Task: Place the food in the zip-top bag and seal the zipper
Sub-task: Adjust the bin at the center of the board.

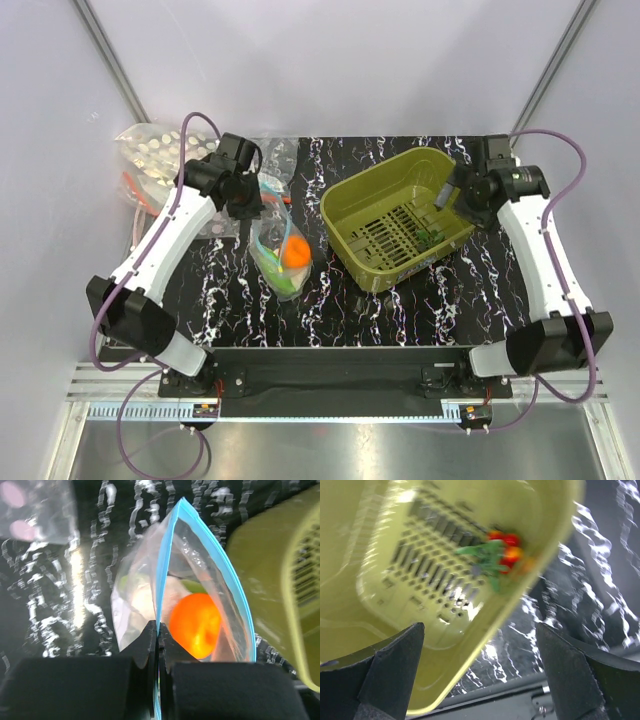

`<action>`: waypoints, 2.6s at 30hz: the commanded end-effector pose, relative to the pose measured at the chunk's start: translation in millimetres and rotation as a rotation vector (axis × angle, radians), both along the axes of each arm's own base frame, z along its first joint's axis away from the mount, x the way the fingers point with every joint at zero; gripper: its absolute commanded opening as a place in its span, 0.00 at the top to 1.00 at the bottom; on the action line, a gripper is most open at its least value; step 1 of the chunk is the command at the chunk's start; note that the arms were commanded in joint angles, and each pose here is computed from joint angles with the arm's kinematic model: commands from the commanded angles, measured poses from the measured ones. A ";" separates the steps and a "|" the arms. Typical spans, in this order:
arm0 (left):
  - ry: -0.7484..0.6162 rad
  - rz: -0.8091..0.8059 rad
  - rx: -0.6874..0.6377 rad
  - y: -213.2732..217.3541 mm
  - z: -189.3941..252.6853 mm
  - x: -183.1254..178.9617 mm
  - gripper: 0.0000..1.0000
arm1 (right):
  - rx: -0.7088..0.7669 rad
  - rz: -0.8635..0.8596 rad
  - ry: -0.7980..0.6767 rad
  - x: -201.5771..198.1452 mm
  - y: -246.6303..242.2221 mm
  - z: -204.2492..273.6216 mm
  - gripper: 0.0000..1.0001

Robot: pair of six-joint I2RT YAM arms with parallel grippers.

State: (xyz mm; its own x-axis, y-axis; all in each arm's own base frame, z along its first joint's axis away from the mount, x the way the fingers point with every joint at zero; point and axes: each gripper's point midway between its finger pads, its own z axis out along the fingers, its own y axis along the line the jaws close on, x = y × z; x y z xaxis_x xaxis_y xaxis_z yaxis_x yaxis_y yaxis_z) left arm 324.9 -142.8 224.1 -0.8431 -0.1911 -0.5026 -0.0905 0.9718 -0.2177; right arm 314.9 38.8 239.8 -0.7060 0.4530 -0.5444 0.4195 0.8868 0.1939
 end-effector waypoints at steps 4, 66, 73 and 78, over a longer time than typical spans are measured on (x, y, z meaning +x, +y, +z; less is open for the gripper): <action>-0.028 0.044 0.042 30.6 5.4 37.8 1.00 | 0.053 -0.176 0.229 5.6 -28.7 -28.7 0.00; -0.113 -0.092 -0.120 -2.2 56.1 -51.7 1.00 | -0.417 0.273 -0.185 205.3 -60.5 1.6 0.43; -0.142 -0.100 -0.126 -4.2 60.7 -62.5 1.00 | -0.292 0.100 -0.334 169.4 -52.1 64.2 0.25; -0.181 -0.094 -0.100 -0.5 69.2 -56.6 1.00 | -0.119 0.143 -0.355 132.4 -0.6 71.8 0.31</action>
